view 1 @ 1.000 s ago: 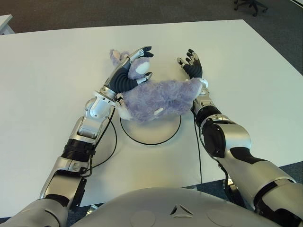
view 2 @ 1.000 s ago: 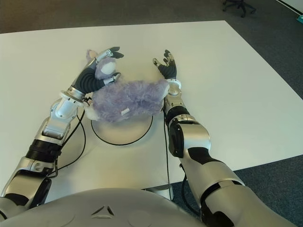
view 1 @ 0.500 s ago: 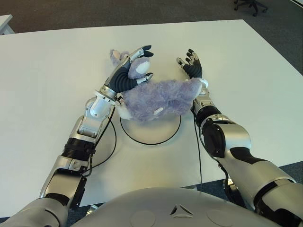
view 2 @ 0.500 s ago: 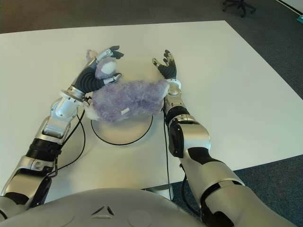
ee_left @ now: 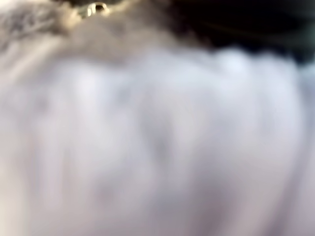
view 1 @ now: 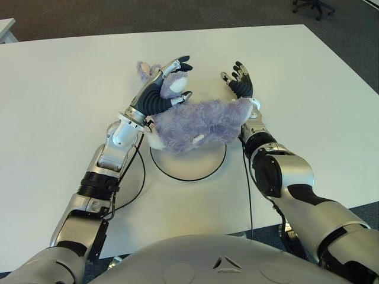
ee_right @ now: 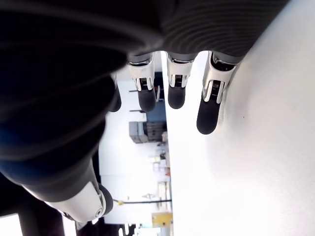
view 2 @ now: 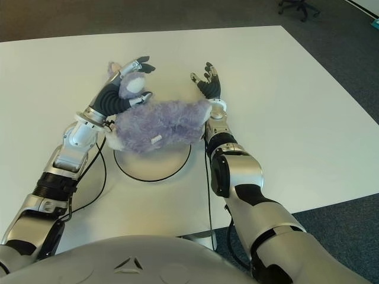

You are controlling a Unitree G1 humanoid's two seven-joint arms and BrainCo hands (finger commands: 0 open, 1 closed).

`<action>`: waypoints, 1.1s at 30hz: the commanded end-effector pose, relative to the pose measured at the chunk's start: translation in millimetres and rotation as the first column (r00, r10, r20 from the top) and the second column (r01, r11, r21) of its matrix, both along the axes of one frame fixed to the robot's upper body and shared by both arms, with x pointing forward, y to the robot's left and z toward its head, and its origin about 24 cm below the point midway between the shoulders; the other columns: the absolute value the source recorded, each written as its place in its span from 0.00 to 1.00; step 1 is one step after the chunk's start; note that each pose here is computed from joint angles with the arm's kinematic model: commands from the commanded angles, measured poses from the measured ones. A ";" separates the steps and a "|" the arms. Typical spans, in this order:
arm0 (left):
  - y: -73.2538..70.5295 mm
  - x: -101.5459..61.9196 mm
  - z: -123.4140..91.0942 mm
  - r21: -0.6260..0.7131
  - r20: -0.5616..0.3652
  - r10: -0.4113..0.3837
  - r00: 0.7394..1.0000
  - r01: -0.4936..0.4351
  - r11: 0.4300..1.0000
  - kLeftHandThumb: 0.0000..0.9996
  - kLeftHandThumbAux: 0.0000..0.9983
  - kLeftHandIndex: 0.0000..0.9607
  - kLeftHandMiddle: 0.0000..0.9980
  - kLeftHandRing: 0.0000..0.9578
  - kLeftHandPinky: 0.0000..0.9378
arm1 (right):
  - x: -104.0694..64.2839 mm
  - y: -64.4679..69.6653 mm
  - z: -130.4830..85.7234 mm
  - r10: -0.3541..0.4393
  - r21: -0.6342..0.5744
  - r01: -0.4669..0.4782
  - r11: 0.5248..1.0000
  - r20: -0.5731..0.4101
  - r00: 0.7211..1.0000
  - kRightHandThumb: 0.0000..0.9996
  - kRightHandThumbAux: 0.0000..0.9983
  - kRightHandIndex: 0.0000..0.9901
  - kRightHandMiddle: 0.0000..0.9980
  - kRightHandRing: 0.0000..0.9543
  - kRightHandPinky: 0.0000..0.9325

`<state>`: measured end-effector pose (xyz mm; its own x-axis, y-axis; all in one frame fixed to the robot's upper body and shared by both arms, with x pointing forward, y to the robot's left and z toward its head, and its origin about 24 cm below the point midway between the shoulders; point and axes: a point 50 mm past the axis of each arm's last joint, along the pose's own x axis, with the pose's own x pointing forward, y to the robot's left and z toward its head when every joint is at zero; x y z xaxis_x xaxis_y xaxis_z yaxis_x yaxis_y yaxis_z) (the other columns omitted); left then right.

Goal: Put the doll into the plate.

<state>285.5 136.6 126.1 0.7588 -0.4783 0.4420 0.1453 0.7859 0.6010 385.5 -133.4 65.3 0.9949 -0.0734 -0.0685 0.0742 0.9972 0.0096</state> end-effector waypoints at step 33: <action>6.1 -38.8 14.4 -0.118 -0.029 -0.155 0.987 0.151 0.981 0.40 0.50 0.00 0.15 0.10 0.00 | -14.3 3.6 -32.8 0.006 0.009 -0.005 1.000 -0.146 0.989 0.39 0.80 0.06 0.01 0.00 0.00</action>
